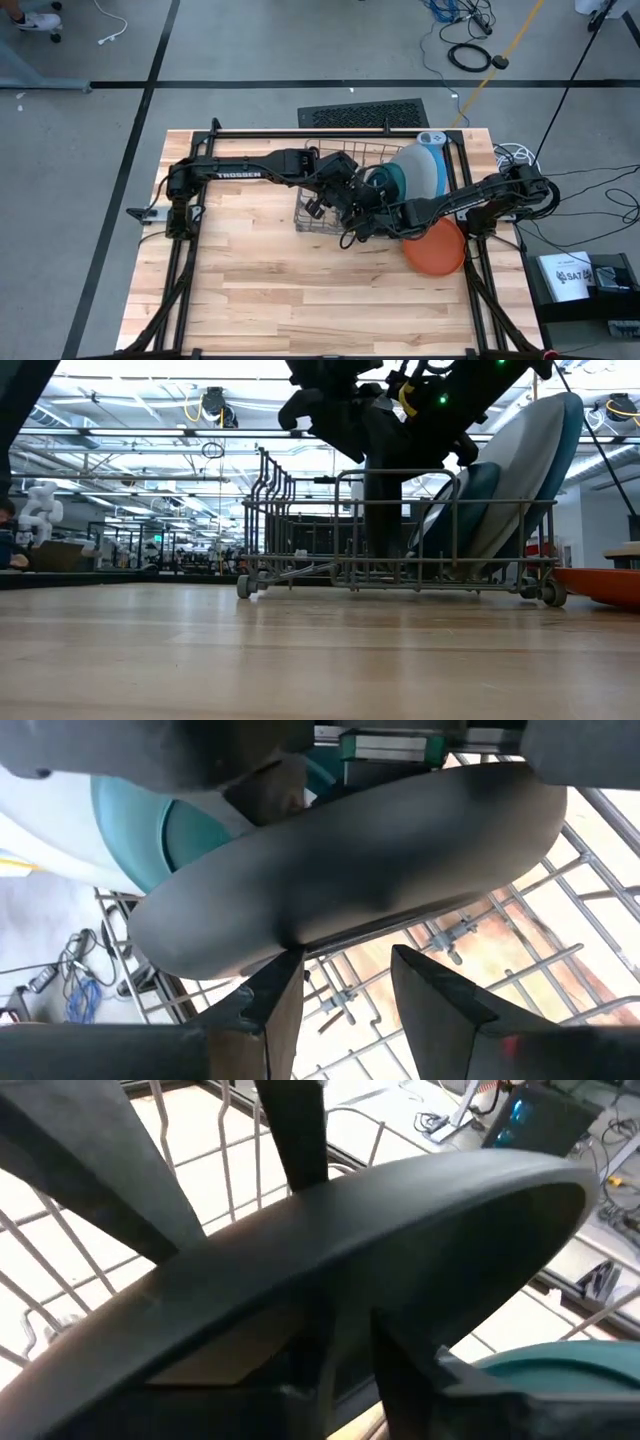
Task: Sort dishes
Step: Put the black plate into the dish rack
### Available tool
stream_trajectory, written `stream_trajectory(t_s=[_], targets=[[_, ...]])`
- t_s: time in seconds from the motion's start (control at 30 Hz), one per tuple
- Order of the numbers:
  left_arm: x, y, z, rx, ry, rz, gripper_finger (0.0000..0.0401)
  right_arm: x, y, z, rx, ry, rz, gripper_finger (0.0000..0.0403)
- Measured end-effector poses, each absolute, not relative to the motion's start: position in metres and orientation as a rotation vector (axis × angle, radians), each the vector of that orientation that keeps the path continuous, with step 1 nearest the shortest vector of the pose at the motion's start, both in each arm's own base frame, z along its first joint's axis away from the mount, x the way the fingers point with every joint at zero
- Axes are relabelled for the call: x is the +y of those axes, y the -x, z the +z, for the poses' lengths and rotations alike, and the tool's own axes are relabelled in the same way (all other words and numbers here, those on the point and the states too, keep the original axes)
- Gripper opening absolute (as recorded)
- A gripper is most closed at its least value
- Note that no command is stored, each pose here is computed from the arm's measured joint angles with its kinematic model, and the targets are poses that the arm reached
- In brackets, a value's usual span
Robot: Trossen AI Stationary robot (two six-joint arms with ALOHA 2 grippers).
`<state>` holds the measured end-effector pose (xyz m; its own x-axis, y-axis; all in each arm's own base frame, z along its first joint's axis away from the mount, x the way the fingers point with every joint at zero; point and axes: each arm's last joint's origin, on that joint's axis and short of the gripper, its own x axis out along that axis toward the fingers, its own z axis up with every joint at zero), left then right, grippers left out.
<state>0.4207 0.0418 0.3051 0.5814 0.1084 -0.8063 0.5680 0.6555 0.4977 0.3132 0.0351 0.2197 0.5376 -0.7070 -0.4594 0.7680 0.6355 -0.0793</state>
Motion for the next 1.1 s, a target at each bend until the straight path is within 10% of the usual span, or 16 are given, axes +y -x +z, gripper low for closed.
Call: stream_trajectory(t_s=[0.43, 1.1], targets=[[0.042, -0.42, 0.303, 0.955, -0.827, -0.31, 0.0154, 0.036, -0.314, 0.226, 0.535, 0.025, -0.813, 0.0165], [0.044, -0.418, 0.305, 0.972, -0.795, -0.246, 0.0154, 0.034, -0.318, 0.245, 0.7, 0.569, -0.802, 0.0172]])
